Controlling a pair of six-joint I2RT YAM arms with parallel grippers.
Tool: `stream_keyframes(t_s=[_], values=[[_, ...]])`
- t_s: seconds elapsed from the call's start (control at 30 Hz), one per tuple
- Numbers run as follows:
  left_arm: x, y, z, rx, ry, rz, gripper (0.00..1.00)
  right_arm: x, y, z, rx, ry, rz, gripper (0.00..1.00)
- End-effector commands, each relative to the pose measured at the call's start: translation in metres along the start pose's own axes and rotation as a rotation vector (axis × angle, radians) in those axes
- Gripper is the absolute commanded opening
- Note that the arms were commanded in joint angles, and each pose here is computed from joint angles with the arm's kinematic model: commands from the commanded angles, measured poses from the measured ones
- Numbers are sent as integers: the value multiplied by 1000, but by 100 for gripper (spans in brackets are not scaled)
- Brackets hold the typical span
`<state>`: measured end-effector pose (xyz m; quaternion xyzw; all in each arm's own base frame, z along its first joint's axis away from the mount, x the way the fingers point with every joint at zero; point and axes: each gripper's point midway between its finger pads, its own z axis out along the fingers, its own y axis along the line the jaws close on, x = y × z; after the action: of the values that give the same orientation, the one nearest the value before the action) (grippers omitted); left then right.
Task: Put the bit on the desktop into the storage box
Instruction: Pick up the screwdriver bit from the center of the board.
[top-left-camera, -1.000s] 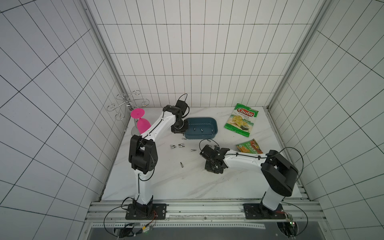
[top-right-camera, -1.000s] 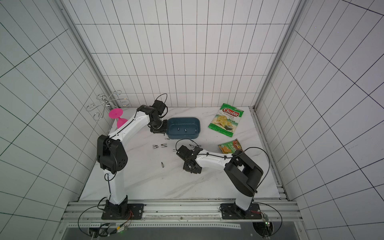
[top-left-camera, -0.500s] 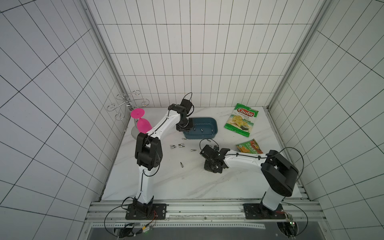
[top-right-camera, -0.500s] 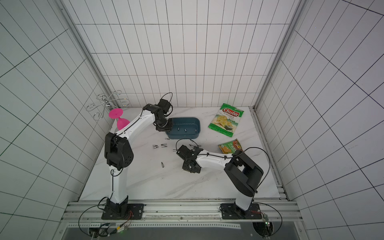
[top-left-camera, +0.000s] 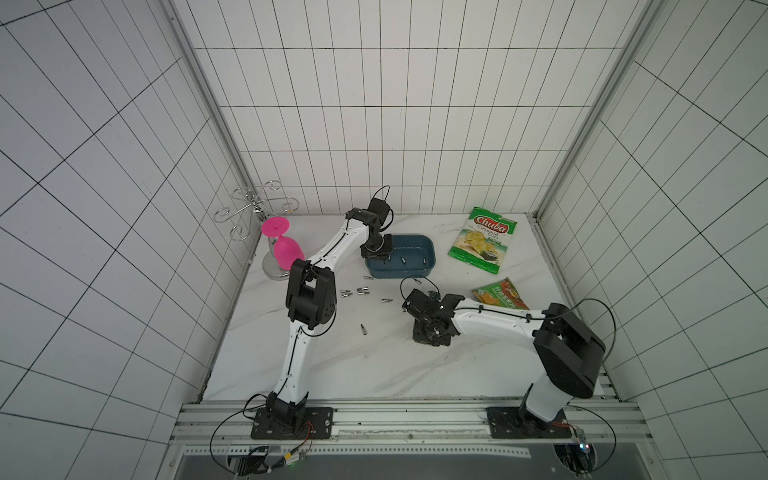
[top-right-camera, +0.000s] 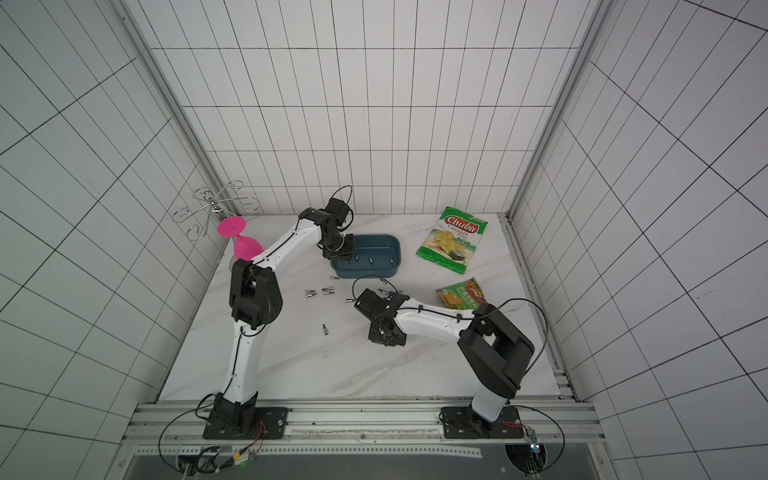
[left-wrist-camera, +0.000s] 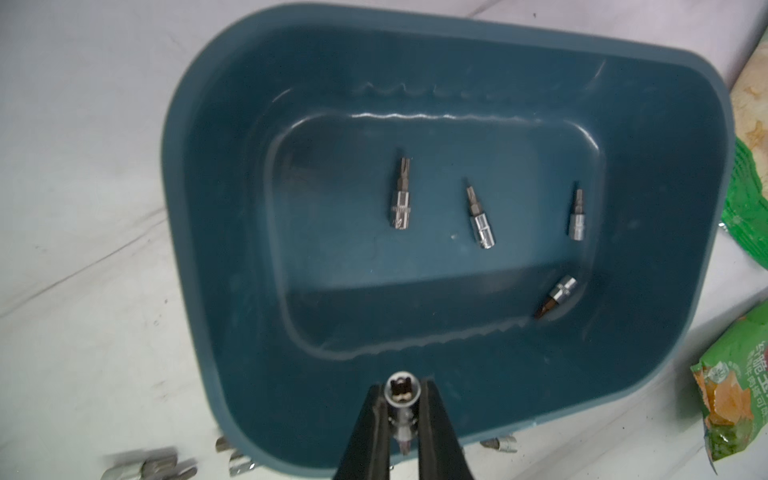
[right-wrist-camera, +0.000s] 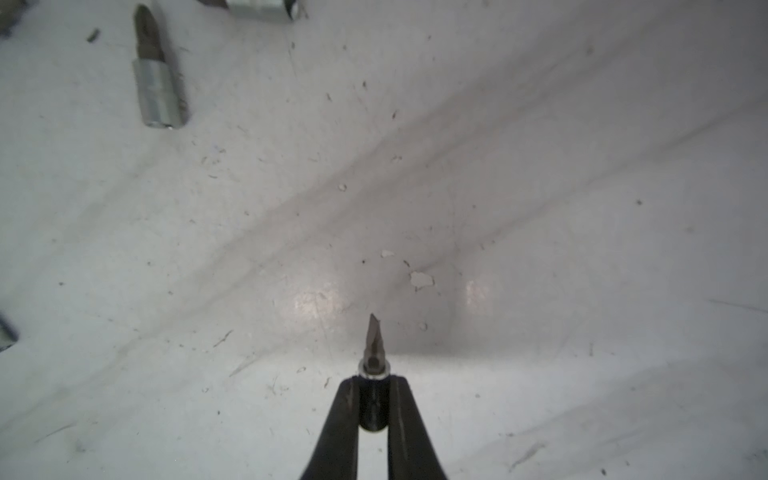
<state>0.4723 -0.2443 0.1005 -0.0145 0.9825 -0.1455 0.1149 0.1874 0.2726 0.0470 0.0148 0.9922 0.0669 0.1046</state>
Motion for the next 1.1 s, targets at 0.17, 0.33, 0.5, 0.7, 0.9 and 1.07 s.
stream_keyframes(t_s=[0.17, 0.33, 0.5, 0.7, 0.9, 1.07], values=[[-33, -23, 24, 84, -64, -7, 0, -40, -21, -68, 3, -115, 5, 0], [-45, -27, 36, 111, -80, -18, 0, -64, -30, -90, -16, -143, 29, 0], [-45, -26, 52, 117, -64, -31, 0, -91, -38, -104, -41, -166, 68, 0], [-42, -22, 67, 115, -46, -41, 0, -116, -40, -117, -54, -186, 52, 0], [-37, -20, 79, 109, -26, -43, 0, -130, -40, -119, -62, -197, 46, 0], [-33, -16, 82, 98, -10, -44, 0, -150, -33, -124, -77, -215, 26, 0]])
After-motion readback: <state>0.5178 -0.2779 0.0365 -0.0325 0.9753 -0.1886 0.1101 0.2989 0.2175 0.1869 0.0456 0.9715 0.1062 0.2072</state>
